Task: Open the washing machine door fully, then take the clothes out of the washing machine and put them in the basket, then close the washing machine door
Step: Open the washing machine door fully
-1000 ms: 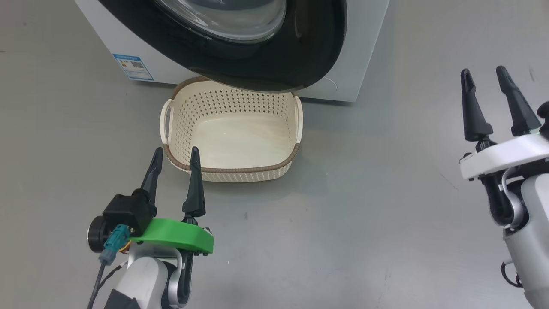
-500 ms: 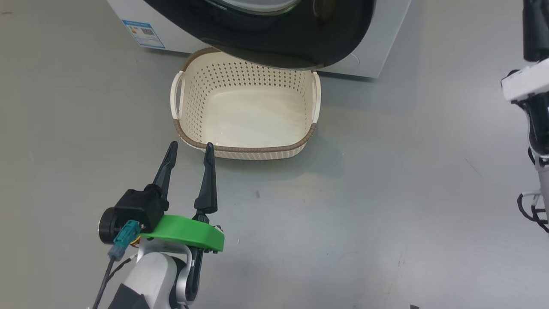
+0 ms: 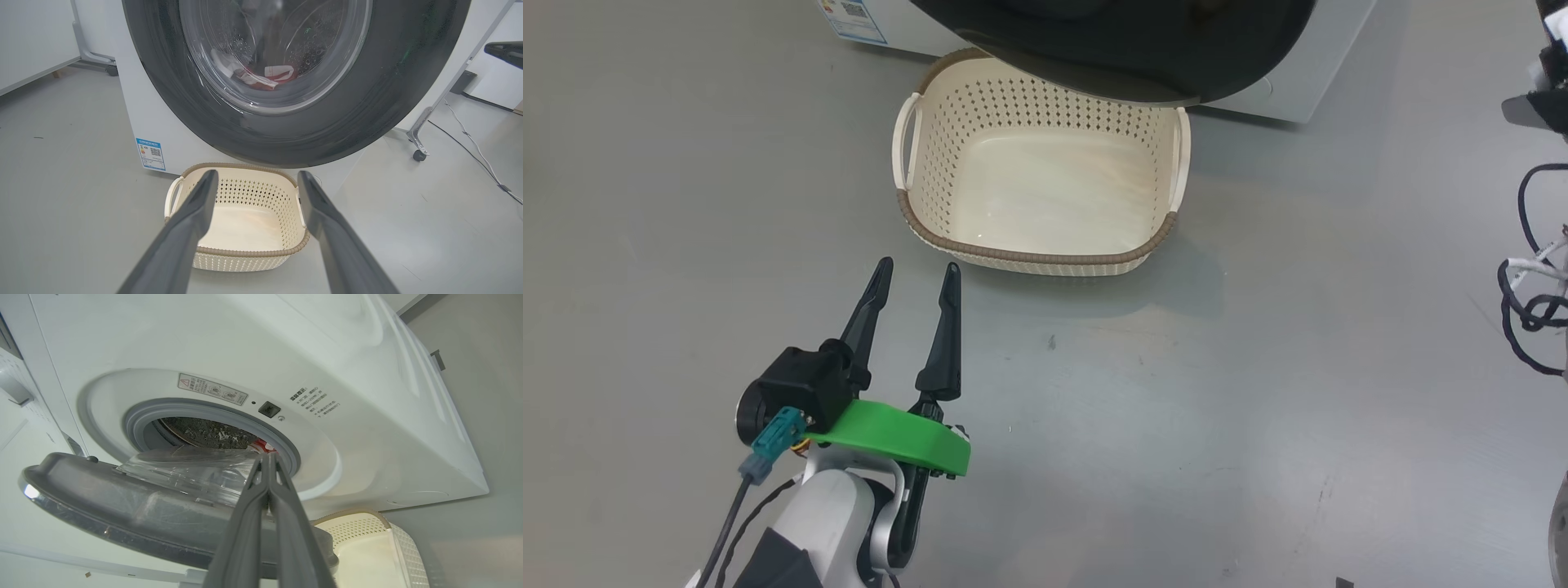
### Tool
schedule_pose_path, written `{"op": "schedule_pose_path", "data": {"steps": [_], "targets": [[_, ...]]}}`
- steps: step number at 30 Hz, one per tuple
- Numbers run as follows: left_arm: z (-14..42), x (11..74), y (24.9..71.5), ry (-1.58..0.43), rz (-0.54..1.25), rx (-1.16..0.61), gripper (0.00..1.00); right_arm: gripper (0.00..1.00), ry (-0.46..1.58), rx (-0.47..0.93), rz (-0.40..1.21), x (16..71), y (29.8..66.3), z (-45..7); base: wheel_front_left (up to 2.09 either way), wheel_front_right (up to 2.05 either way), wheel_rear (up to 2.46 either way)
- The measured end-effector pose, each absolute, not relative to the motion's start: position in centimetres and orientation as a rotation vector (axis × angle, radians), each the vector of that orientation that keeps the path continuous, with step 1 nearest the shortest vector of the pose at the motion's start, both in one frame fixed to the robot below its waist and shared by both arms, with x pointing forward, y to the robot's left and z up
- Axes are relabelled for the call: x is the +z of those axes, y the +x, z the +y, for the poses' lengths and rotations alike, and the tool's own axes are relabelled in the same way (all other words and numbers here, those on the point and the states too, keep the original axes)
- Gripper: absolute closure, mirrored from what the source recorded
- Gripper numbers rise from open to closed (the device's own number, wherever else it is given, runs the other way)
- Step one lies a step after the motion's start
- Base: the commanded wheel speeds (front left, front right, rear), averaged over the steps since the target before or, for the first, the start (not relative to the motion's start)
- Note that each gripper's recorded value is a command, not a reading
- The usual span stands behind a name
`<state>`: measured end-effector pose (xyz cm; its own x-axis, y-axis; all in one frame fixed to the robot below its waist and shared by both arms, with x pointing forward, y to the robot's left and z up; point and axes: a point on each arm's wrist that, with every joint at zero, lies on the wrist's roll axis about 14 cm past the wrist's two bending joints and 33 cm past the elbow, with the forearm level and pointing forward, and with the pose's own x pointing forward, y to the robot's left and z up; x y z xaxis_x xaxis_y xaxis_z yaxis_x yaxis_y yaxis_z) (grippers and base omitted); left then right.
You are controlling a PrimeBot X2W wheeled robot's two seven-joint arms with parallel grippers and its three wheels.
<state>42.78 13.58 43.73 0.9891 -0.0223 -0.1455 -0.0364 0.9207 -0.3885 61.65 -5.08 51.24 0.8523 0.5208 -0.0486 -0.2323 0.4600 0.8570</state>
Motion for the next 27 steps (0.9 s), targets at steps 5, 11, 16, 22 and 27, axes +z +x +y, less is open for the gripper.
{"op": "schedule_pose_path", "data": {"steps": [5,11,16,22,27], "targets": [[14.3,43.3,42.7,-0.398,0.159,0.031,0.00,1.00,1.137,0.524,0.452,51.5,62.5,-2.6,0.00,0.00,0.00],[14.9,42.8,42.7,-0.397,0.171,0.051,0.00,1.00,1.194,0.574,0.578,51.7,63.2,-0.2,0.00,0.00,0.00],[15.1,42.7,42.8,-0.399,0.171,0.054,0.00,1.00,1.191,0.595,0.640,51.5,63.3,0.9,0.00,0.00,0.00],[15.6,42.7,43.0,-0.402,0.170,0.070,0.00,1.00,1.176,0.641,0.724,50.9,63.1,2.6,0.00,0.00,0.00],[15.8,42.7,43.0,-0.399,0.170,0.075,0.00,1.00,1.169,0.655,0.800,49.8,62.5,3.5,0.00,0.00,0.00]]}}
